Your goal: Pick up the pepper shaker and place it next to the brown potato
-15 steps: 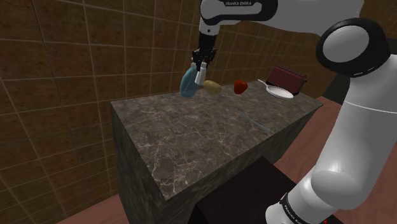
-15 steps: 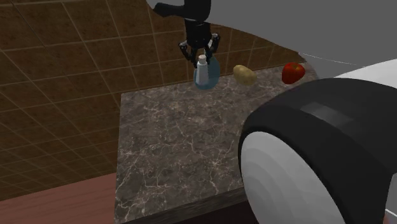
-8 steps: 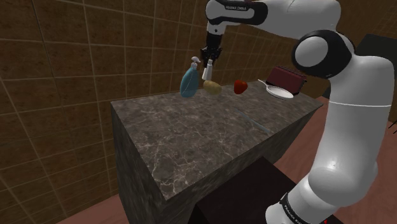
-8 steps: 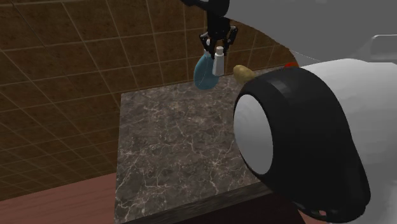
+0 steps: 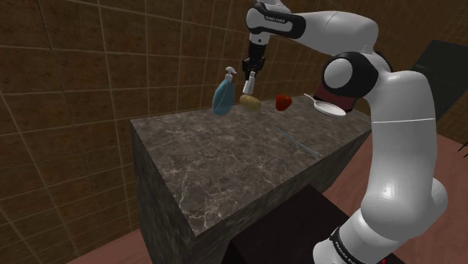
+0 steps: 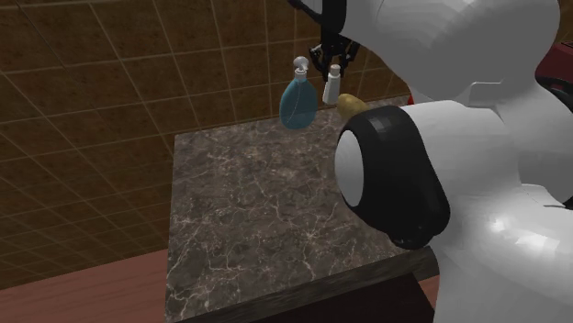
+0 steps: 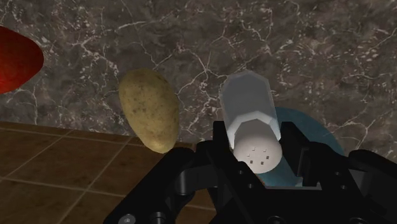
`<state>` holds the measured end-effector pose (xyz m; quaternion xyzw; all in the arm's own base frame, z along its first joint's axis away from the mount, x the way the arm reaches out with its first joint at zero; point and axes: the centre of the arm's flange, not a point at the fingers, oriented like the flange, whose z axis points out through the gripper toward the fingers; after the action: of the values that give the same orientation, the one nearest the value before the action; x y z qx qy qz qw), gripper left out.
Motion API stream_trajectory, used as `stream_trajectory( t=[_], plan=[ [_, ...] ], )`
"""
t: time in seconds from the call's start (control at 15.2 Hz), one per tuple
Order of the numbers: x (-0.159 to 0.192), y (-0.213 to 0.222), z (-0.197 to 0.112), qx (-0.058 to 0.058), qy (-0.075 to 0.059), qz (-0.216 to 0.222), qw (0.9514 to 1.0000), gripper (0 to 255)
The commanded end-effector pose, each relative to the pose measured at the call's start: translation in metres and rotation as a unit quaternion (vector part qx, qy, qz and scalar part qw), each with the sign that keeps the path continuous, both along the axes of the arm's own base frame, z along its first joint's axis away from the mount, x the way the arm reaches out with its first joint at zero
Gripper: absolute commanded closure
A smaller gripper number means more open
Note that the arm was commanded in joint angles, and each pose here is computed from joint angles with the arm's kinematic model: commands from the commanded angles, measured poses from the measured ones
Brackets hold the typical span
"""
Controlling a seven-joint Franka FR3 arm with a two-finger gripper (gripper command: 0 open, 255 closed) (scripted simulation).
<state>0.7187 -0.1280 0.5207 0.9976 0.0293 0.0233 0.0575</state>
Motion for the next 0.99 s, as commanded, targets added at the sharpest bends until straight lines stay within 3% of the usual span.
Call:
stream_trajectory(
  t=[0.0, 0.92],
  plan=[
    [0.0, 0.0, -0.01, 0.0, 0.0, 0.0, 1.0, 255],
    [0.0, 0.0, -0.084, 0.0, 0.0, 0.0, 1.0, 255]
  ],
)
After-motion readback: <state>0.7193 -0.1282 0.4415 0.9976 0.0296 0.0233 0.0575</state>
